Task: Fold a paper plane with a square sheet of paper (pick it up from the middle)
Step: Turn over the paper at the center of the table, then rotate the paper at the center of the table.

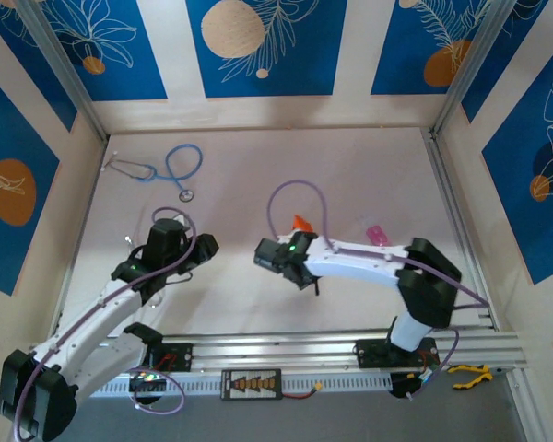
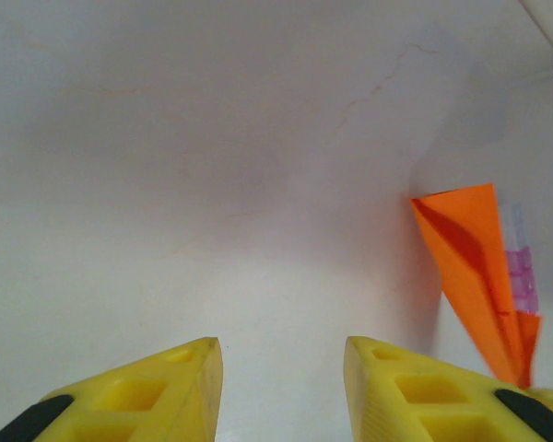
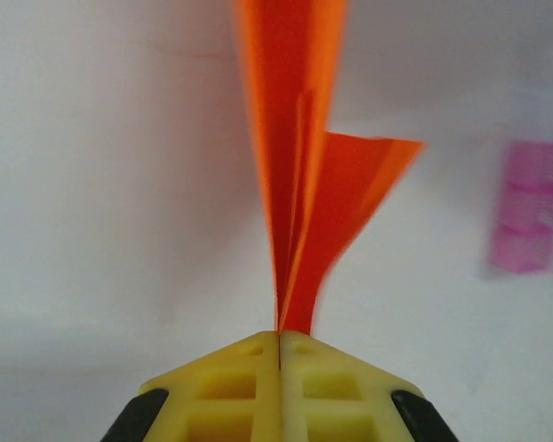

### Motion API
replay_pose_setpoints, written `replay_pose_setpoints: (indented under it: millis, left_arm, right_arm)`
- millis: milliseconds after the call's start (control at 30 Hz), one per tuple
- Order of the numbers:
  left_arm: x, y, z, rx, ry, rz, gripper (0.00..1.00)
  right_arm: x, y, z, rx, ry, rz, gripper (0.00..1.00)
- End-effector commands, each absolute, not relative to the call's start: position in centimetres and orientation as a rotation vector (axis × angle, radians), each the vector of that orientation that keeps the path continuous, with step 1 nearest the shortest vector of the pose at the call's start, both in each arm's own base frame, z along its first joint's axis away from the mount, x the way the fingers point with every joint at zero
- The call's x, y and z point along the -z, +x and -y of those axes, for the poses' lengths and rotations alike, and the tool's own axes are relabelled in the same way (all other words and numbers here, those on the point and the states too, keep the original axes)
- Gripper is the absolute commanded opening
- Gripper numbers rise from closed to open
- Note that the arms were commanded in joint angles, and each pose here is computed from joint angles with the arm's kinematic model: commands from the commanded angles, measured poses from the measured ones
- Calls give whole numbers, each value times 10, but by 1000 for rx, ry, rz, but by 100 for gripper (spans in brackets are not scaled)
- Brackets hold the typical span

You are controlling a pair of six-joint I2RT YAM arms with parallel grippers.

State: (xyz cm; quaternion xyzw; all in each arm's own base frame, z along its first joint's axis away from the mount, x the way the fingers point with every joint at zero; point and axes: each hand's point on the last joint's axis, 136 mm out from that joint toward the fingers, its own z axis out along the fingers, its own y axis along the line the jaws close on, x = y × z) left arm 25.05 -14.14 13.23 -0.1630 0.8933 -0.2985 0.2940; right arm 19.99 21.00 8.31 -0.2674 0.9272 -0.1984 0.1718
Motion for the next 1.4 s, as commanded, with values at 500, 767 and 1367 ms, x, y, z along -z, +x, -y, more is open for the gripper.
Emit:
replay_pose_setpoints:
  millis: [500, 767, 1367]
  left_arm:
    - [-119, 246, 137, 823, -455, -2420, 39]
    - [-113, 251, 151, 907, -452, -2443, 37]
    - [-113, 244, 173, 1088, -407, -2451, 18]
  right_arm:
    - [-85, 175, -329, -740, -654, -2776, 34]
    - [-77, 204, -304, -1022, -295, -2813, 19]
    - [-4, 214, -299, -942, 234, -3054, 5]
